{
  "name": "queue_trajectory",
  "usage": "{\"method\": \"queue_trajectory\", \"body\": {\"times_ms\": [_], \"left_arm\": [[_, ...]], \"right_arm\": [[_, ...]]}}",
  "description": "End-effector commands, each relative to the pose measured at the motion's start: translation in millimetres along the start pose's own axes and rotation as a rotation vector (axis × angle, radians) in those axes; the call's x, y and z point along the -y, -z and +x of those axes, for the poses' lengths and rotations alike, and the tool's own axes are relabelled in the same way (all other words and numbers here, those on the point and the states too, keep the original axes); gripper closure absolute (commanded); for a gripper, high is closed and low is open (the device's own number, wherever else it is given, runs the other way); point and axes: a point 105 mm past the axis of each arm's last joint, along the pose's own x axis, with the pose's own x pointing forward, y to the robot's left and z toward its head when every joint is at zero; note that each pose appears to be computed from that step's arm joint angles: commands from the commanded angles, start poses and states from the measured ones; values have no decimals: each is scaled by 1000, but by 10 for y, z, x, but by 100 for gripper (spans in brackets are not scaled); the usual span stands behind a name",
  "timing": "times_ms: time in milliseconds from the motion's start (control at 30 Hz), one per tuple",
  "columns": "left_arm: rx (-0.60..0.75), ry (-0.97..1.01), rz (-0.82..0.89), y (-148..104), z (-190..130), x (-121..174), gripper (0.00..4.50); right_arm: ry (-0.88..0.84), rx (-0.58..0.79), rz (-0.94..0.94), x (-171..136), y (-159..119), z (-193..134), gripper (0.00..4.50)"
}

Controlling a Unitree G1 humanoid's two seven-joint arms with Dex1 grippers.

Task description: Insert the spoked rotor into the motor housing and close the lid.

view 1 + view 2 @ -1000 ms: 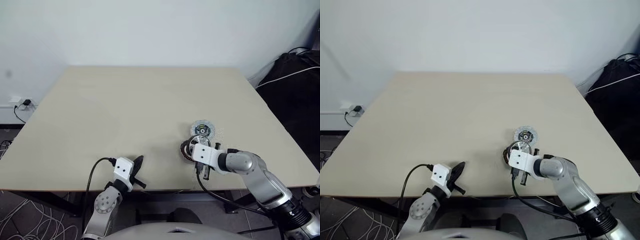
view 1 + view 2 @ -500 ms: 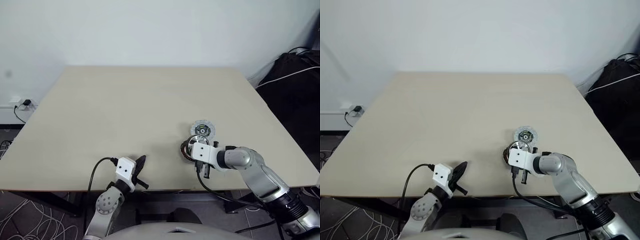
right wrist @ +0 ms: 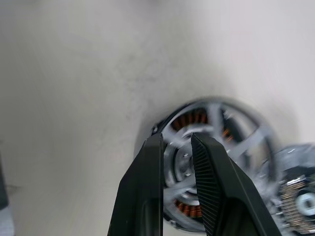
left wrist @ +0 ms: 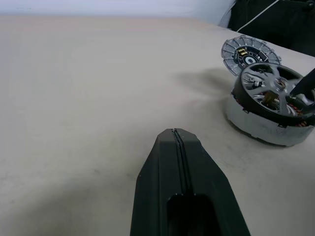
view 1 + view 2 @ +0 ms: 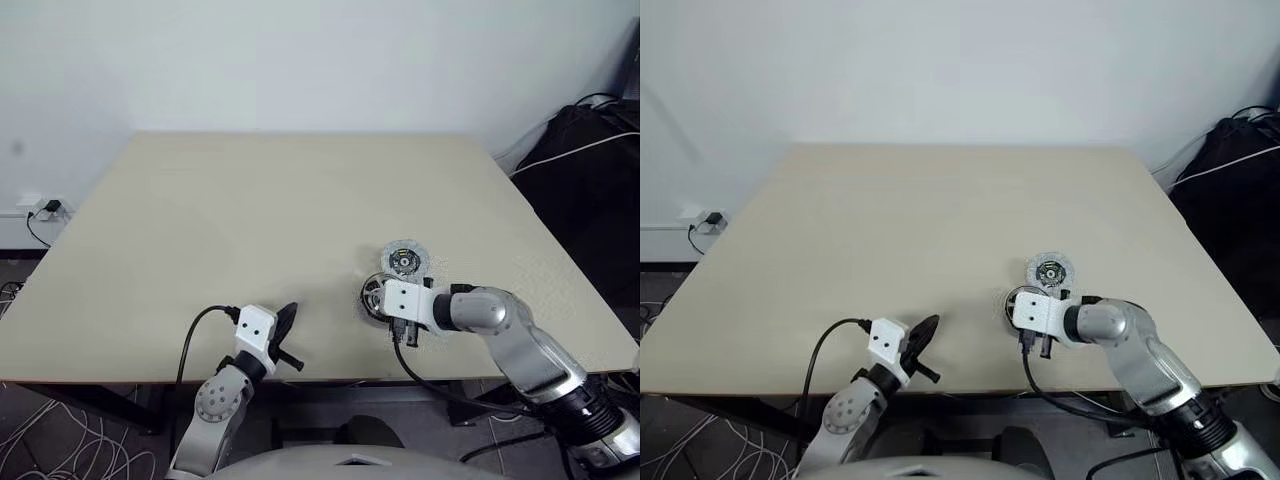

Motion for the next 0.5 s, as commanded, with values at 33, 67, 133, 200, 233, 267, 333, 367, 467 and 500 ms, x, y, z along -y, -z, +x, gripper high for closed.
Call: {"method": "queue_trajectory", "body": {"times_ms": [33,67,133,200,233,267,333,367,467,500], "left_arm": [[54,11,12,-180,30,37,450],[53,14,12,-186,31,42,450],[53,18,11,-198,32,50,450],[53,19,11,-211,33,54,450],[53,20,11,-215,33,54,450],[54,20,12,-218,33,54,450],[56,20,14,-226,32,52,450],[57,18,16,-229,31,51,450],[58,15,19,-235,28,46,450],[58,13,19,-235,24,42,450]], "right_arm": [[25,39,-46,65,-151,-177,351],[28,41,-51,67,-163,-202,351],[59,47,-50,108,-187,-237,351],[156,43,-28,239,-182,-229,351],[231,37,9,340,-160,-208,369],[285,32,41,411,-137,-186,392],[346,31,105,472,-92,-114,447],[378,33,150,494,-66,-68,447],[432,43,265,499,-12,68,447],[443,46,297,483,2,124,447]]}}
